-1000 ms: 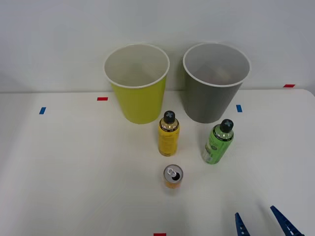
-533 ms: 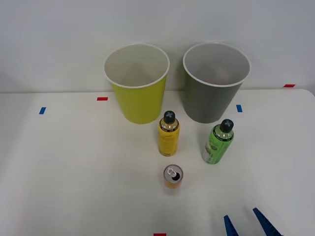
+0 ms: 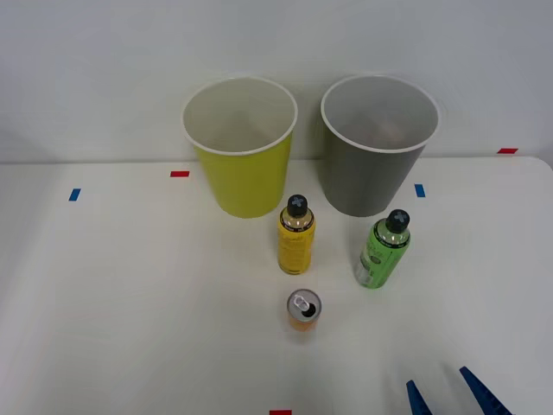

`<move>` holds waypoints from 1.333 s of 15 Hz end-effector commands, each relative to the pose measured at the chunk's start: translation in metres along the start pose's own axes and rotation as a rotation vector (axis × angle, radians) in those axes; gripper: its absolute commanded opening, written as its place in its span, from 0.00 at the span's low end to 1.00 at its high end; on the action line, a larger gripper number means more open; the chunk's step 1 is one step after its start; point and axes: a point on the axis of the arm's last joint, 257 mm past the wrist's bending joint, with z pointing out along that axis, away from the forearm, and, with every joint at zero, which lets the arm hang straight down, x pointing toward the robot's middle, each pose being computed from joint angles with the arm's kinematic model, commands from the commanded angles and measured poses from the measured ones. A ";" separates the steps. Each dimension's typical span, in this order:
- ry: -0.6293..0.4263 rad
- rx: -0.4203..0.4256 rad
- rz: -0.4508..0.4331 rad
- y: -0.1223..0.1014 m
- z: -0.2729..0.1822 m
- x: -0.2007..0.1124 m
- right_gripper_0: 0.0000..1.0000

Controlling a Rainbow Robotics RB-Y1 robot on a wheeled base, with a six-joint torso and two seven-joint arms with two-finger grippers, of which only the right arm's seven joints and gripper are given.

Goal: Put cans in the gray bin, plastic bottles in the light green bin

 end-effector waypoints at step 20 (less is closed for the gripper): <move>-0.029 -0.016 -0.129 -0.001 0.009 -0.009 1.00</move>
